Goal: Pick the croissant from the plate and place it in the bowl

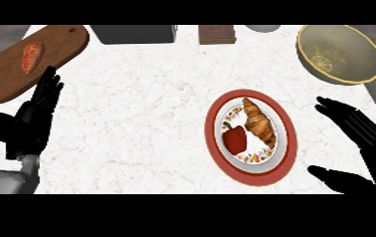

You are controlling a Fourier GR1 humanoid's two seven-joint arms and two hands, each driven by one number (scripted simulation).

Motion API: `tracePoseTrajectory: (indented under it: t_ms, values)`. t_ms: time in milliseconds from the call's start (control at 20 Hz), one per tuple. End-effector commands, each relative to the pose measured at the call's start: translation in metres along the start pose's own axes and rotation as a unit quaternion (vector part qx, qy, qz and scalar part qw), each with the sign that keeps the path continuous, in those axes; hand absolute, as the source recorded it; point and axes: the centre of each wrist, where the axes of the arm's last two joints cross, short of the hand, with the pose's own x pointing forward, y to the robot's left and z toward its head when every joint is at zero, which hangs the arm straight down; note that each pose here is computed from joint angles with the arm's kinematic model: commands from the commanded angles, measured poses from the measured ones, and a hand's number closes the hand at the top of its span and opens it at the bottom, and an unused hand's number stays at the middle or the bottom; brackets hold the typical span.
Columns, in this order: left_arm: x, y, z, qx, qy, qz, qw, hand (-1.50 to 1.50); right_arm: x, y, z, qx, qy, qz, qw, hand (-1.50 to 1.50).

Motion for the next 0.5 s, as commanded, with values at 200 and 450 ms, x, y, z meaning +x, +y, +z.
tracePoseTrajectory:
  t_ms: [200,450]
  values:
    - [0.012,0.01,-0.016,-0.006,-0.001,0.0,1.0,0.0,0.052,-0.025,-0.016,-0.001,0.025,0.026,0.999,-1.5]
    - [0.0,0.003,-0.013,-0.013,-0.006,-0.002,0.9999,0.0,0.075,-0.056,-0.058,0.021,0.032,0.064,0.997,-1.5]
